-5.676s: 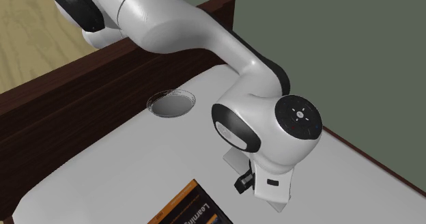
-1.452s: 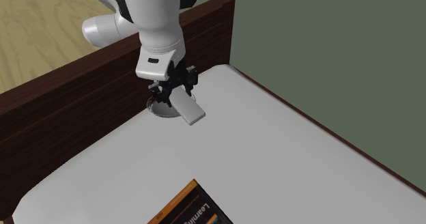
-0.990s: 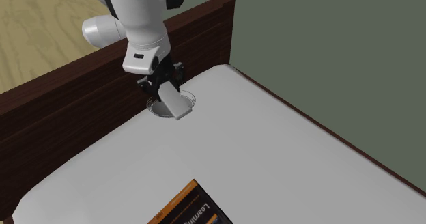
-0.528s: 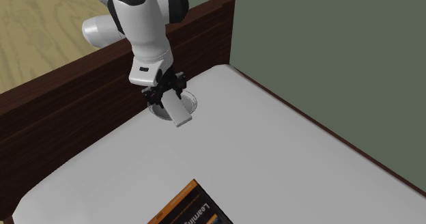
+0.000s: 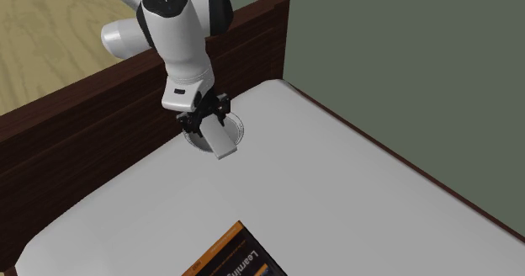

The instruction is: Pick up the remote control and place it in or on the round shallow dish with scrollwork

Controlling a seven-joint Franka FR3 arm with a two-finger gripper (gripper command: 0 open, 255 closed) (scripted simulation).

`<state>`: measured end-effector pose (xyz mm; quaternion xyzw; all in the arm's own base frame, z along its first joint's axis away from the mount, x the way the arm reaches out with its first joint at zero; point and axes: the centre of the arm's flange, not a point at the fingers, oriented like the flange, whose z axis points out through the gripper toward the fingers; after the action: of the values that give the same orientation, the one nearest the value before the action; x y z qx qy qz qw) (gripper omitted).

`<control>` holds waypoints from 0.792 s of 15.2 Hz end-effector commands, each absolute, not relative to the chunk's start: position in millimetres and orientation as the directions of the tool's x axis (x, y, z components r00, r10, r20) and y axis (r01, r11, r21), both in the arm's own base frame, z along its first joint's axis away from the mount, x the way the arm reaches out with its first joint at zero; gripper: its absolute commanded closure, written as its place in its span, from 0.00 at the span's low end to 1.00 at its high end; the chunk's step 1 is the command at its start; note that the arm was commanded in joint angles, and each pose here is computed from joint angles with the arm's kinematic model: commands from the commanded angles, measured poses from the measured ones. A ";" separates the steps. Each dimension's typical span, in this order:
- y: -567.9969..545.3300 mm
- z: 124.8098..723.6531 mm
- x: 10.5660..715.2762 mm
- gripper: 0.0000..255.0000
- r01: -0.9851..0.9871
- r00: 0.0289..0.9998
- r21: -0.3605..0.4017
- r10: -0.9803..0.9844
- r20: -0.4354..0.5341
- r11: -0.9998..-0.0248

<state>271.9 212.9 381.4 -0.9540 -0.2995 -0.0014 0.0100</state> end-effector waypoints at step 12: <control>212.2 428.0 271.4 0.00 0.572 0.820 -0.020 0.572 -0.001 -0.820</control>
<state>272.5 210.9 416.1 -0.9539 -0.3000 0.0026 0.0097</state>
